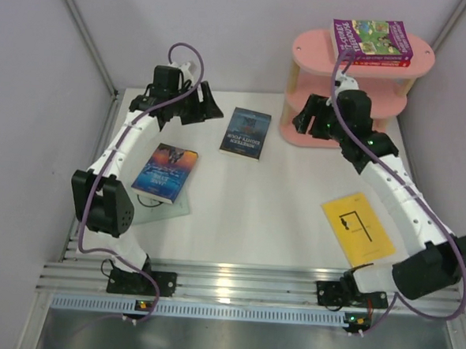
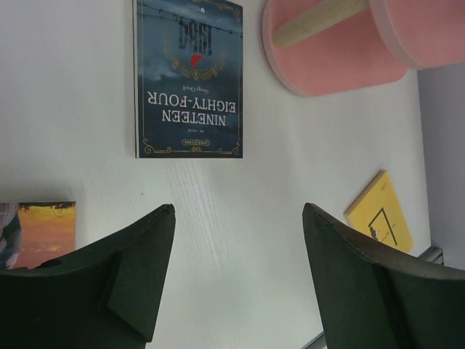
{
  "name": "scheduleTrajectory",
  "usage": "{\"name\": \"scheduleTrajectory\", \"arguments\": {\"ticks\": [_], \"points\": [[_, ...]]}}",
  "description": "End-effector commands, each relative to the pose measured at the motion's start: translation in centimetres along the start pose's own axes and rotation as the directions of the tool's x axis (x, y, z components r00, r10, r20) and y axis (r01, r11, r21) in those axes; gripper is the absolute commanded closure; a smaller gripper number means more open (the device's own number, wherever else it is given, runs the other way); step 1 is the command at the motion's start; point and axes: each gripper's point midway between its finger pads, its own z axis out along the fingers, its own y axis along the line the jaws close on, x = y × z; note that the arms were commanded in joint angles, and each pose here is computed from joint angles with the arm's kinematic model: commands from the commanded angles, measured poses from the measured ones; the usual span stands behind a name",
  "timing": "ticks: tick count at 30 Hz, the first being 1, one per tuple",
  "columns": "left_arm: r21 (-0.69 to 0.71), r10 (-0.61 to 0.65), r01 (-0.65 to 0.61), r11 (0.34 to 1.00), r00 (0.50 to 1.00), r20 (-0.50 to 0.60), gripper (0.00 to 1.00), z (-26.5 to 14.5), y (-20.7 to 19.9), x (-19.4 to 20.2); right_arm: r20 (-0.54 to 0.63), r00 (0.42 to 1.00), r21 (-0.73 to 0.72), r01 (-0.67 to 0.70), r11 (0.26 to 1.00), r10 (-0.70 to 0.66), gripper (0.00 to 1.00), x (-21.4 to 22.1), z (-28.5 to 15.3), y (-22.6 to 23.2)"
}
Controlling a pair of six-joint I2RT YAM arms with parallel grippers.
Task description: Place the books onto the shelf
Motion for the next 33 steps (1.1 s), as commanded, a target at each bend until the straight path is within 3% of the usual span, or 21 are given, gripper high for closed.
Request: {"name": "scheduleTrajectory", "arguments": {"ticks": [1, 2, 3, 8, 9, 14, 20, 25, 33], "points": [[0.034, -0.009, 0.01, 0.999, 1.0, -0.017, 0.24, -0.2, -0.9, 0.1, 0.074, 0.997, 0.01, -0.008, 1.0, 0.007, 0.33, -2.5, 0.2, 0.5], [0.032, -0.014, 0.015, 0.999, 1.0, -0.017, 0.24, -0.1, -0.8, 0.2, 0.115, 0.993, 0.018, 0.013, 1.0, -0.015, 0.37, -4.8, 0.0, 1.0], [0.03, -0.018, 0.019, 0.999, 1.0, -0.023, 0.24, 0.0, -0.6, 0.5, 0.119, 0.992, 0.04, 0.033, 0.999, -0.038, 0.48, -5.7, -0.2, 0.9], [0.055, -0.03, 0.031, 0.998, 0.999, -0.026, 0.25, 0.0, -0.7, 1.4, 0.257, 0.948, 0.103, 0.166, 0.981, -0.188, 0.82, -14.0, -0.1, 2.2], [0.053, -0.032, 0.034, 0.998, 0.999, -0.031, 0.25, 0.0, -0.5, 1.7, 0.254, 0.943, 0.115, 0.193, 0.974, -0.216, 1.0, -14.6, 0.0, 2.2], [0.058, -0.041, 0.043, 0.997, 0.998, -0.044, 0.25, 0.2, -0.3, 2.6, 0.345, 0.907, 0.137, 0.205, 0.969, -0.24, 1.0, -19.6, 1.9, 3.0], [0.061, -0.055, 0.06, 0.996, 0.996, -0.07, 0.25, 0.5, 0.2, 4.0, 0.43, 0.871, 0.163, 0.185, 0.969, -0.239, 1.0, -22.3, 3.9, 2.9], [0.059, -0.051, 0.055, 0.997, 0.996, -0.077, 0.25, 0.4, 0.5, 4.7, 0.441, 0.855, 0.186, 0.209, 0.96, -0.271, 1.0, -22.5, 5.2, 2.7], [0.061, -0.065, 0.071, 0.996, 0.993, -0.096, 0.25, 0.7, 0.9, 5.8, 0.362, 0.861, 0.296, 0.256, 0.92, -0.356, 1.0, -20.5, 7.9, 0.1]]}}
